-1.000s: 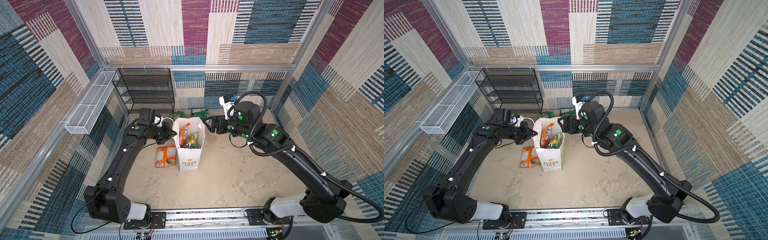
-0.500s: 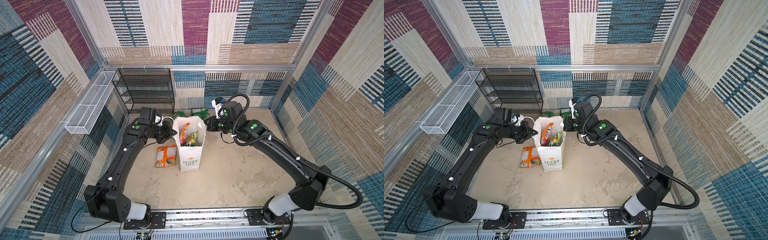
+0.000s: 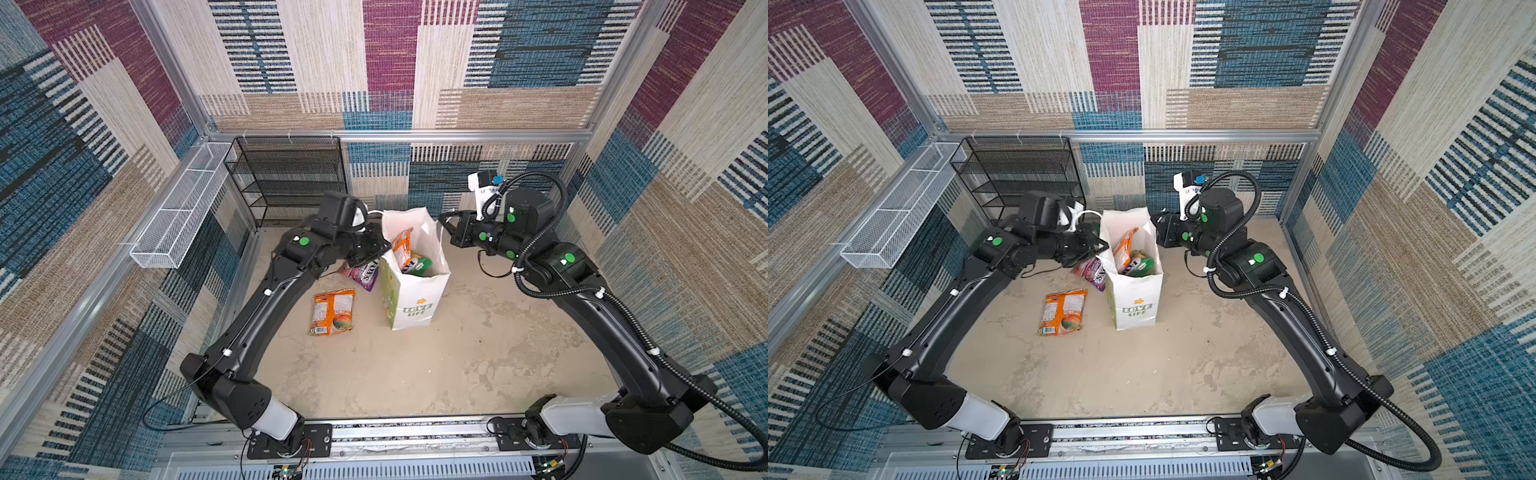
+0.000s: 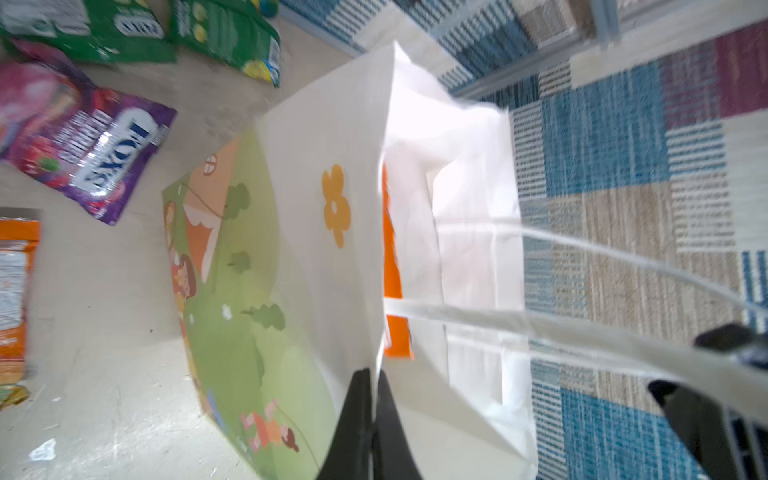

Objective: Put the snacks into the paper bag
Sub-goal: 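Grasp the bag's rim with the right gripper while the left gripper releases it, then move the left gripper down to the orange fruits packet beside the bag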

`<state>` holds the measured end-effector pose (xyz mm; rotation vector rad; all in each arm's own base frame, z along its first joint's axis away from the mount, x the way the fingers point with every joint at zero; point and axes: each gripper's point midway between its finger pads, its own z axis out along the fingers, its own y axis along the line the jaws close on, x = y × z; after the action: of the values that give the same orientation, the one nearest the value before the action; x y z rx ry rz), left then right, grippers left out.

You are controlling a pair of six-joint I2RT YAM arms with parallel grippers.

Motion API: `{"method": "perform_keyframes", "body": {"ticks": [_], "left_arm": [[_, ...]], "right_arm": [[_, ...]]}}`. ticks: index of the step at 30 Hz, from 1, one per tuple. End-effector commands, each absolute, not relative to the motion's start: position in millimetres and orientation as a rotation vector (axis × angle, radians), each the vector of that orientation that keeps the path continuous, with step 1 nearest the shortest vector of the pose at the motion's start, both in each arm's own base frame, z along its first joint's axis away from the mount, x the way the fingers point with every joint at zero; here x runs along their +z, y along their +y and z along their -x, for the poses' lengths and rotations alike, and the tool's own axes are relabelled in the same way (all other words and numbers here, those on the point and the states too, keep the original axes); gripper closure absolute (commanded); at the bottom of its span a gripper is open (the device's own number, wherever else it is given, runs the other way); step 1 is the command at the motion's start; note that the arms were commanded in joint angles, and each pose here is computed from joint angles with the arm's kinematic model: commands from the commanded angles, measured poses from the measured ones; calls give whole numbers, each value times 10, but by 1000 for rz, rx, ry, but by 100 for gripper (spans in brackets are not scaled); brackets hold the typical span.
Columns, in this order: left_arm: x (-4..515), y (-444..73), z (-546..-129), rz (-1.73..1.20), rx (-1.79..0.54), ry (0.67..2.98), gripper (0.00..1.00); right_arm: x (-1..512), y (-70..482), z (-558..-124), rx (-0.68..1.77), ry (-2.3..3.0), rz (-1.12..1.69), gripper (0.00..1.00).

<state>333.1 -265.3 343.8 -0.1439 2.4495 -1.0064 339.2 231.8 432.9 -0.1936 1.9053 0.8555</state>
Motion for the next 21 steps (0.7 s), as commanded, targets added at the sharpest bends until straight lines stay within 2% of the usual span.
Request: {"method": "perform_keyframes", "body": {"ticks": [1,10,16,17,18,21], "left_arm": [[3557,-2654,-3415,162,-975,2393,100],[3200,-2896,-3543,155,-942,2480,100],[2967,-3036,-3569,143,-920,2533,100],[2951,-3021,-3572,143,-910,2534,92],[2966,-3008,-3569,139,-905,2527,80],[2997,-2955,-3526,102,-883,2509,31]], "right_arm": [[4563,2289,-3326,866,1812,232,100],[4070,1987,-3358,763,1861,181,100],[3949,1926,-3343,737,1845,186,100],[3967,1912,-3330,735,1836,186,100],[3988,1903,-3315,733,1826,191,100],[4012,1855,-3296,706,1796,193,100]]}}
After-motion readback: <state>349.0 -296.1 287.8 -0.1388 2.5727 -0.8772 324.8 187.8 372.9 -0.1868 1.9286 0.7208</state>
